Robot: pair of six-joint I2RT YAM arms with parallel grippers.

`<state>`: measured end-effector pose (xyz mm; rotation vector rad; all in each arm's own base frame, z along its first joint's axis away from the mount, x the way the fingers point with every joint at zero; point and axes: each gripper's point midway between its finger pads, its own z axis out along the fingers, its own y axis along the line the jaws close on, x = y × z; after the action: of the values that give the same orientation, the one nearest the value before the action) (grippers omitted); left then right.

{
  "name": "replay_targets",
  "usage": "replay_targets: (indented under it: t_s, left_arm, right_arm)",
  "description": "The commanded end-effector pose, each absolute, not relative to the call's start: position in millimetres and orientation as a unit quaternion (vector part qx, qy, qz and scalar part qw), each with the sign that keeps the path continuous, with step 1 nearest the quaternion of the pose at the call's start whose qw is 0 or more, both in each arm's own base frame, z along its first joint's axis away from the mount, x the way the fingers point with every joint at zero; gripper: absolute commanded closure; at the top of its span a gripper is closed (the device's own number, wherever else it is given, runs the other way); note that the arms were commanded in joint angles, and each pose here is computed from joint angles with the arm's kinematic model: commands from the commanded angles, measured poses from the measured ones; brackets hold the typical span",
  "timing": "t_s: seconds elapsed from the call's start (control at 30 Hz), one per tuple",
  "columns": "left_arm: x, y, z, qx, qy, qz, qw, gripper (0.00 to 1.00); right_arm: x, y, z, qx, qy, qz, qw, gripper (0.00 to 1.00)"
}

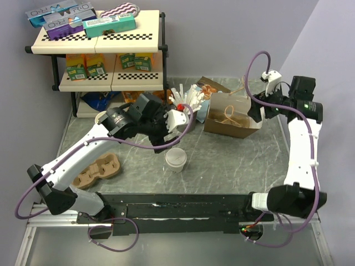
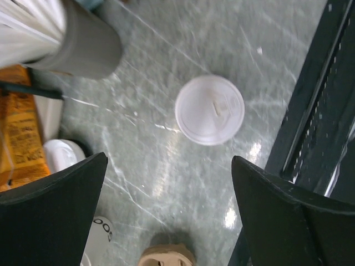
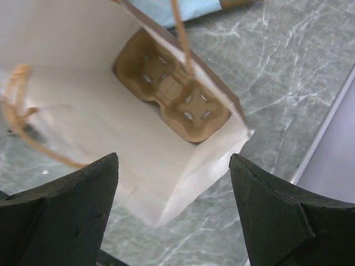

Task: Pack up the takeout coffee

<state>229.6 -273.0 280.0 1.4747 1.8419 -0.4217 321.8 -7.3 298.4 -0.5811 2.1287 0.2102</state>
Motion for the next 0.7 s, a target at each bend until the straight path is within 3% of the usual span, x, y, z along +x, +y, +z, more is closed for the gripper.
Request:
replay_targets:
  t_s: [0.0, 0.3, 0.53, 0.67]
  left_arm:
    - [219, -273, 288, 0.596, 0.680, -0.180, 0.387, 0.00]
    - [217, -270, 286, 0.609, 0.678, -0.175, 0.373, 0.00]
    - [217, -270, 284, 0.611, 0.683, -0.173, 0.361, 0.01]
    - [215, -270, 282, 0.616, 0.681, -0.176, 0.356, 0.00]
  right_arm:
    - [346, -21, 322, -0.282, 0.831, 0.036, 0.478, 0.14]
    - [384, -21, 320, -0.331, 0.811, 0.029, 0.482, 0.14]
    - [387, -11, 338, -0.368, 0.776, 0.021, 0.512, 0.16]
    - [385, 4, 316, -0.423, 0.772, 0.067, 0.470, 0.16]
